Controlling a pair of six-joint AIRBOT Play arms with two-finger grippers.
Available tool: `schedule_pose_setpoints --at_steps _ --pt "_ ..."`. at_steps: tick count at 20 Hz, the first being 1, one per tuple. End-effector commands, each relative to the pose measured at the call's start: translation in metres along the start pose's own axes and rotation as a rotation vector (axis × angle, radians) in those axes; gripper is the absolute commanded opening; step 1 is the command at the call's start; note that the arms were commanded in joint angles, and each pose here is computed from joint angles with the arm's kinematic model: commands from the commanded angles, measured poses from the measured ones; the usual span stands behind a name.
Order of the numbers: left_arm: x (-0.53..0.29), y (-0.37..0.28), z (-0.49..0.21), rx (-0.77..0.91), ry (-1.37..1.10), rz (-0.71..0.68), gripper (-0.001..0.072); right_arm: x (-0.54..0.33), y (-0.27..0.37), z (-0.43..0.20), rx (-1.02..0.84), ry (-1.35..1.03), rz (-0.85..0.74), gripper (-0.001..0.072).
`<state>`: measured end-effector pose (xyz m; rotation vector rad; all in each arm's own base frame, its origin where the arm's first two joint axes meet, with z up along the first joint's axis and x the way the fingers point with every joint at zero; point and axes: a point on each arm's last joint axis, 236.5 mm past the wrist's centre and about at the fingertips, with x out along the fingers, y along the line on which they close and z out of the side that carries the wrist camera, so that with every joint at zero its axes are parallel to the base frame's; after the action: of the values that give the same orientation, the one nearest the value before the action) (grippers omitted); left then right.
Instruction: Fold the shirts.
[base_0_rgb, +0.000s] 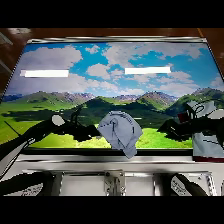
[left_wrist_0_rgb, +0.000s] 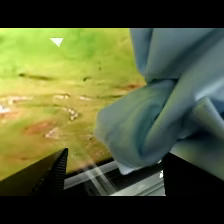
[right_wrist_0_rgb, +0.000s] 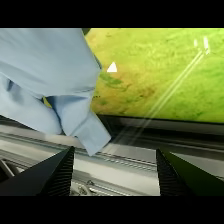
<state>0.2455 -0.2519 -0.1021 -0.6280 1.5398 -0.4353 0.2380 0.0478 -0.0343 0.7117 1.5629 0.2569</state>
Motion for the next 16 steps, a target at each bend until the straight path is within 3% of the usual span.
schedule_pose_setpoints --at_steps 1,2,3,4,9,14,16 --pt "0.018 -0.005 0.012 -0.016 -0.039 -0.029 0.0527 0.008 -0.001 -0.006 0.045 0.057 0.02 0.0627" --pt "0.018 -0.006 0.015 -0.028 -0.051 -0.036 0.0405 0.009 -0.001 -0.007 0.049 0.066 0.024 0.0627" --pt "0.018 -0.007 0.017 -0.031 -0.057 -0.038 0.0149 0.01 -0.001 -0.007 0.053 0.067 0.028 0.0627" --pt "0.018 -0.008 0.017 -0.016 -0.057 -0.041 0.0042 0.012 -0.001 -0.006 0.058 0.065 0.03 0.0627" --pt "0.015 -0.012 0.007 0.034 -0.016 -0.056 0.0041 0.037 0.002 -0.005 0.087 0.075 0.062 0.0627" --pt "0.005 -0.015 0.007 0.038 -0.011 -0.077 0.0041 0.1 0.022 -0.016 -0.071 0.156 -0.015 0.0627" --pt "0.002 -0.018 0.008 0.044 -0.017 -0.083 0.0041 0.113 0.036 -0.008 -0.018 0.134 0.041 0.0627"
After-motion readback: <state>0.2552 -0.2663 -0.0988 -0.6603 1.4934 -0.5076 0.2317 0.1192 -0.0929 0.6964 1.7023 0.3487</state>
